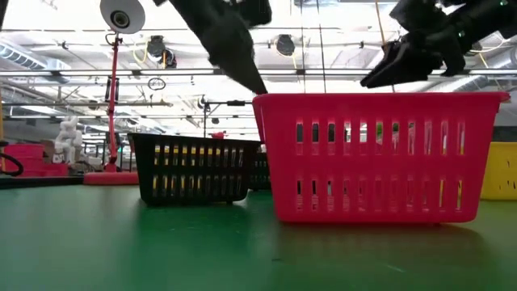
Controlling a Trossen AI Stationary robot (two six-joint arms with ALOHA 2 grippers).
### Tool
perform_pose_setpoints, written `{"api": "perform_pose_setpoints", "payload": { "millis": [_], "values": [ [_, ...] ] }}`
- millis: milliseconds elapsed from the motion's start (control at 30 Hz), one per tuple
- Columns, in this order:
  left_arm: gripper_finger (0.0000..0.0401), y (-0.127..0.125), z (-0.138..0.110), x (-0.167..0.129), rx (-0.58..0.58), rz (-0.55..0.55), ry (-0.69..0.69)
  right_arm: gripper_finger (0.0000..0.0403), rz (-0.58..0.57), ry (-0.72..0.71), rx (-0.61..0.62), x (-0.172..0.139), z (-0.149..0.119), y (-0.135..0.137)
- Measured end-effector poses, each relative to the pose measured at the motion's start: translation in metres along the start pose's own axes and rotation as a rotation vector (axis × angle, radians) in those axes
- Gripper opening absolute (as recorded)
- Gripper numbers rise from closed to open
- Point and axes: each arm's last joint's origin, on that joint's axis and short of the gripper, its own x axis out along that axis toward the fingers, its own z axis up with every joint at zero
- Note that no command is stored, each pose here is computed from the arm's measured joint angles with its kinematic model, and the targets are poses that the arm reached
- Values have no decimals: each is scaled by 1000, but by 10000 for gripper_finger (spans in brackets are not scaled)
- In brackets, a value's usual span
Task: Stack baskets by color
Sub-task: Adjust the top black bin
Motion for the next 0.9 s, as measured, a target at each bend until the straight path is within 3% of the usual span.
{"api": "perform_pose_setpoints", "payload": {
  "millis": [167, 333, 467, 633, 733, 900],
  "values": [
    [115, 5, -12, 37, 17, 7, 82, 129, 43, -11, 27, 3, 2, 7],
    [115, 11, -11, 40, 22, 21, 59, 102, 126, 10, 85, 23, 3, 19],
    [115, 20, -8, 31, 7, 37, 36, 59, 157, 84, 100, 48, 2, 29],
    [115, 28, -8, 16, -5, 48, 38, 8, 170, 156, 128, 76, 24, 33],
    [115, 31, -7, 5, -7, 51, 37, 6, 164, 213, 150, 93, 30, 37],
    [115, 35, -7, -15, -11, 53, 39, 3, 159, 364, 137, 114, 20, 43]
  ]
}}
